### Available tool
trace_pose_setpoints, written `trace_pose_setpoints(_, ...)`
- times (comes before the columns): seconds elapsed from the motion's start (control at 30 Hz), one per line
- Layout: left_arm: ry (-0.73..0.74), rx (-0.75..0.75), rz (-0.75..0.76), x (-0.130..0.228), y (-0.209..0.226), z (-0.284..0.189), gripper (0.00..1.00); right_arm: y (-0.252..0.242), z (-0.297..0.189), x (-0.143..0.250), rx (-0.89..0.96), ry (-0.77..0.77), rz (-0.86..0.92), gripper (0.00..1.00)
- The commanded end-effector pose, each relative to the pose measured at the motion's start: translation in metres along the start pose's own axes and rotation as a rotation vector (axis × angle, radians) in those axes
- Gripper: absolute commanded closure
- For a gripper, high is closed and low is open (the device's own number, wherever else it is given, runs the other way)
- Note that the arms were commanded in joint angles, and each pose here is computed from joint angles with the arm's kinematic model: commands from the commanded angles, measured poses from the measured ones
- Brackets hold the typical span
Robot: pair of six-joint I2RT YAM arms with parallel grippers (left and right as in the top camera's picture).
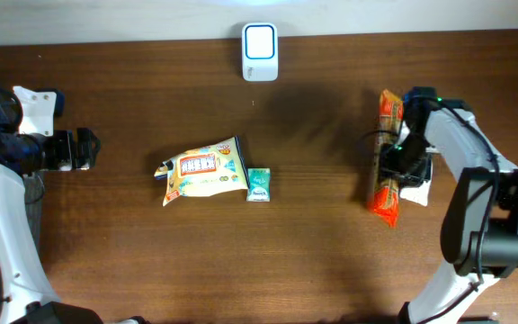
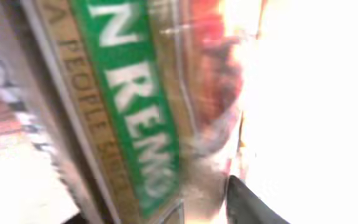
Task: Scan the item barcode
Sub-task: 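Set the pasta pack down at the right beside the white tube, then grasp the green-white tissue pack with the right gripper and lift it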
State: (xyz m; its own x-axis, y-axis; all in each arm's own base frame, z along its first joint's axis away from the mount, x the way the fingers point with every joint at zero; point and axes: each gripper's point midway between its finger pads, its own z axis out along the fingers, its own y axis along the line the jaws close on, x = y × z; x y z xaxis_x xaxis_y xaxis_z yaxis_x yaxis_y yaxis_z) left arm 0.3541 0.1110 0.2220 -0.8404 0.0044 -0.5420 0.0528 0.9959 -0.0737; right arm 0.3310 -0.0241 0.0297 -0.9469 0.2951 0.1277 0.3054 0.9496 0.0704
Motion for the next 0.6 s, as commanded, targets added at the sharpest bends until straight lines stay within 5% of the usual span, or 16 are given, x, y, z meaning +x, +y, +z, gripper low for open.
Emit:
trace_pose_setpoints(0.0,0.0,0.002,0.009,0.0,0.001,0.0,0.01,0.019,-0.041,-0.015,-0.148,-0.06,-0.013,0.49)
trace_pose_setpoints(0.3,0.0,0.002,0.009,0.0,0.001,0.0,0.01,0.078,-0.137,-0.018,-0.228,-0.156,-0.18,0.46)
trace_pose_setpoints(0.57,0.0,0.002,0.009,0.0,0.001,0.0,0.01,0.204,-0.087,0.028,-0.446,-0.088,-0.434,0.58)
